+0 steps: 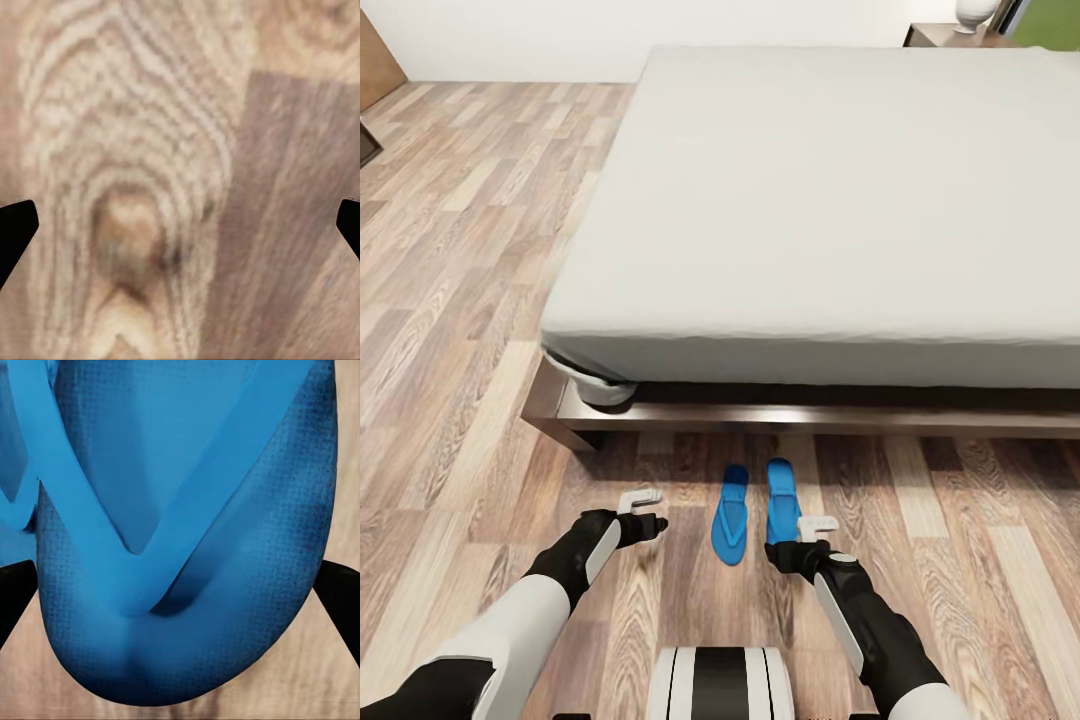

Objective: In the bedroom, move the book from the bed onto either nightstand, and place the two sandals side by side next to the bed.

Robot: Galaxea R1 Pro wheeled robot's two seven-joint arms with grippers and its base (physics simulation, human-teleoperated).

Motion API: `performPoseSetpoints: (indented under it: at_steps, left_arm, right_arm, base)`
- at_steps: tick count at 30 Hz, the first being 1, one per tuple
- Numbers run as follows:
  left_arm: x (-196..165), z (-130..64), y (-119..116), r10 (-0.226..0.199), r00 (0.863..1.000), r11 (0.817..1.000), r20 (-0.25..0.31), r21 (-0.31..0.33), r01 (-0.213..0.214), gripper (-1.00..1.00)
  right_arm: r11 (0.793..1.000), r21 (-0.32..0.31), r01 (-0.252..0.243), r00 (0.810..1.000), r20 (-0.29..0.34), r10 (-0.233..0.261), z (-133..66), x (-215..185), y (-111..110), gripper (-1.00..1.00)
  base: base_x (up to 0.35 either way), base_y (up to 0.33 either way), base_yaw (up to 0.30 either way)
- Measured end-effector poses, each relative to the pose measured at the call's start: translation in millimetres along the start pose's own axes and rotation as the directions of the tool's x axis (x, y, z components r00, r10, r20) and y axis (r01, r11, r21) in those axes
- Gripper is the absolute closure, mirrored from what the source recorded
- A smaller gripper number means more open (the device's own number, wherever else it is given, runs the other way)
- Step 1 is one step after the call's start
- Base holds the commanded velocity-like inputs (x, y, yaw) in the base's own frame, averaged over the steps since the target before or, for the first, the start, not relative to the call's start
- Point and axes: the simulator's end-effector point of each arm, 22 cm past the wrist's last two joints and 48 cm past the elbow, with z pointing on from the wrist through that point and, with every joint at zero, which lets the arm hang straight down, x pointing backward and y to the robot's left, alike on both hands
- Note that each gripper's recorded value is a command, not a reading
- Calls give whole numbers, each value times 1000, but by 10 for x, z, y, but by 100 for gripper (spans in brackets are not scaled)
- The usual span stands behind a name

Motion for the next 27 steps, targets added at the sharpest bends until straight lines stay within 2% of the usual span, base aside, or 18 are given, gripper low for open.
performPoseSetpoints:
  at_steps: [11,27]
  left_arm:
    - [151,139,27,-6,999,1000,-32,-2,6,-100]
    - [144,137,42,-6,1000,1000,-30,-5,6,-100]
  right_arm:
    - [1000,2,-3,1000,-31,3,109,145,-21,100]
    - [1000,2,-1,999,-35,2,108,148,-20,100]
  base:
    - [0,1,0]
    - [66,0,0]
